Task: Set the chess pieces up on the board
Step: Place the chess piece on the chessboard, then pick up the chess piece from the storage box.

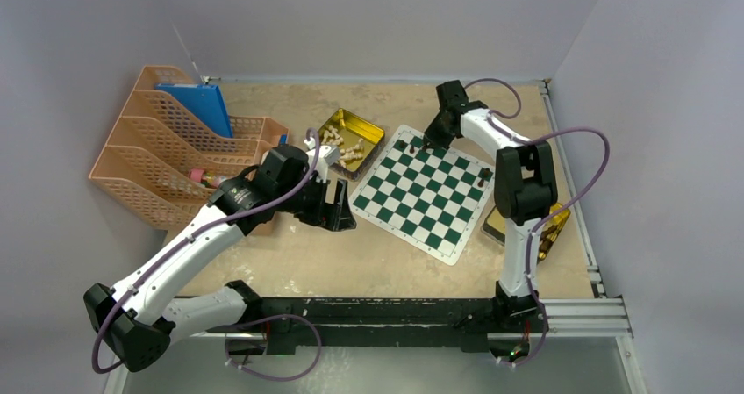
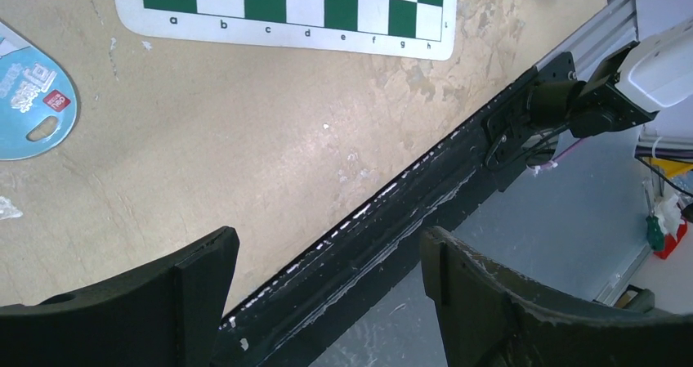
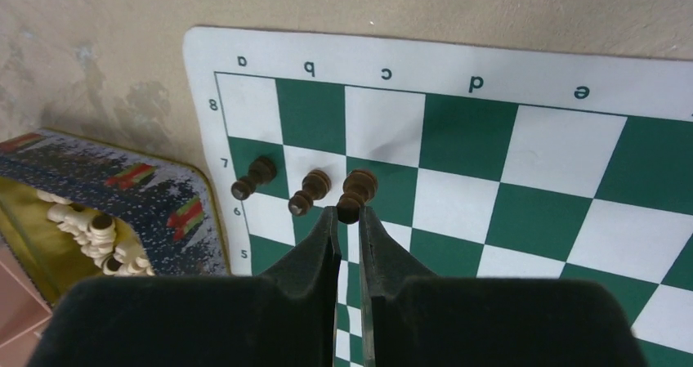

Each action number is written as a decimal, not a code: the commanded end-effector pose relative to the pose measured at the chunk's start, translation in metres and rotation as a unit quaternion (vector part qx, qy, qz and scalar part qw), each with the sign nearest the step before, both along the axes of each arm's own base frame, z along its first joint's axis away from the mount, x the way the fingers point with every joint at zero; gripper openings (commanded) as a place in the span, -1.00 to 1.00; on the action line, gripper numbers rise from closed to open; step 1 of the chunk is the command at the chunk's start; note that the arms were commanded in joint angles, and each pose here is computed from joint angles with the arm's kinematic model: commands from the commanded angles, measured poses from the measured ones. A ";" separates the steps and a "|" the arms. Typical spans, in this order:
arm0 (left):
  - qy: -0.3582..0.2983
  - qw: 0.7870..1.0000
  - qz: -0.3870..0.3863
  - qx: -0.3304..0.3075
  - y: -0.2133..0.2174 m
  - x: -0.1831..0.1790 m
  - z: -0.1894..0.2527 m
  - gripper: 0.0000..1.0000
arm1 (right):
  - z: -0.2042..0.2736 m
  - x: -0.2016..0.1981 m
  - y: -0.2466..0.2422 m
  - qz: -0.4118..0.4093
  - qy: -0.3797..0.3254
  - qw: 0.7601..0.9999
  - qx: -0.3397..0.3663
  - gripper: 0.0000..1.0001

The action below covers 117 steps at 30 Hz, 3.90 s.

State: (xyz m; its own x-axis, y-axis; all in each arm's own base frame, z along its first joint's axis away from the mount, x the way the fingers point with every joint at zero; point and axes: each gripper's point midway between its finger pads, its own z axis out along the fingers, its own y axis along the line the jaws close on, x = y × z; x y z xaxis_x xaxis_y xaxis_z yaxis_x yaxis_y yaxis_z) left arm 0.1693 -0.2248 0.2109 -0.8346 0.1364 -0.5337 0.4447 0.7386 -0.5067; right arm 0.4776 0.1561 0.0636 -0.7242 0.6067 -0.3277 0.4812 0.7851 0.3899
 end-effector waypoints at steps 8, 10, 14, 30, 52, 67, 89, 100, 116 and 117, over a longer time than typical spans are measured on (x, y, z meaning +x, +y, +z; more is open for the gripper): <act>-0.019 0.999 0.030 -0.015 0.001 0.007 0.016 0.63 | 0.002 -0.008 -0.003 0.009 0.011 1.000 -0.016 -0.76; -0.018 0.999 0.028 -0.014 0.000 0.008 0.016 0.63 | 0.002 -0.009 -0.001 0.009 0.011 1.000 -0.015 -0.75; -0.010 1.000 0.024 -0.012 -0.001 0.006 0.011 0.63 | 0.000 -0.014 0.002 0.008 0.017 1.000 -0.012 -0.74; -0.018 1.000 0.018 -0.011 0.001 0.004 0.011 0.63 | -0.009 -0.016 0.009 0.004 0.031 0.999 -0.012 -0.73; -0.022 1.000 0.011 -0.008 -0.003 0.010 0.011 0.63 | 0.019 -0.004 0.015 0.011 -0.003 1.000 -0.002 -0.25; -0.010 1.000 0.011 -0.014 -0.010 0.013 0.003 0.63 | 0.078 -0.045 -0.036 -0.024 -0.035 0.997 -0.062 -0.21; -0.033 0.999 0.033 -0.015 -0.005 0.020 0.003 0.70 | 0.062 -0.191 -0.233 -0.266 0.012 0.955 -0.131 -0.31; -0.043 0.998 0.025 -0.024 -0.005 0.018 0.005 0.69 | 0.030 -0.200 -0.268 -0.324 0.023 0.939 -0.114 -0.29; -0.031 0.999 0.015 -0.021 -0.008 0.016 0.000 0.69 | -0.024 -0.218 -0.258 -0.348 0.088 0.929 -0.085 -0.32; -0.030 0.999 0.013 -0.022 -0.009 0.015 0.001 0.69 | -0.026 -0.219 -0.258 -0.351 0.088 0.928 -0.087 -0.32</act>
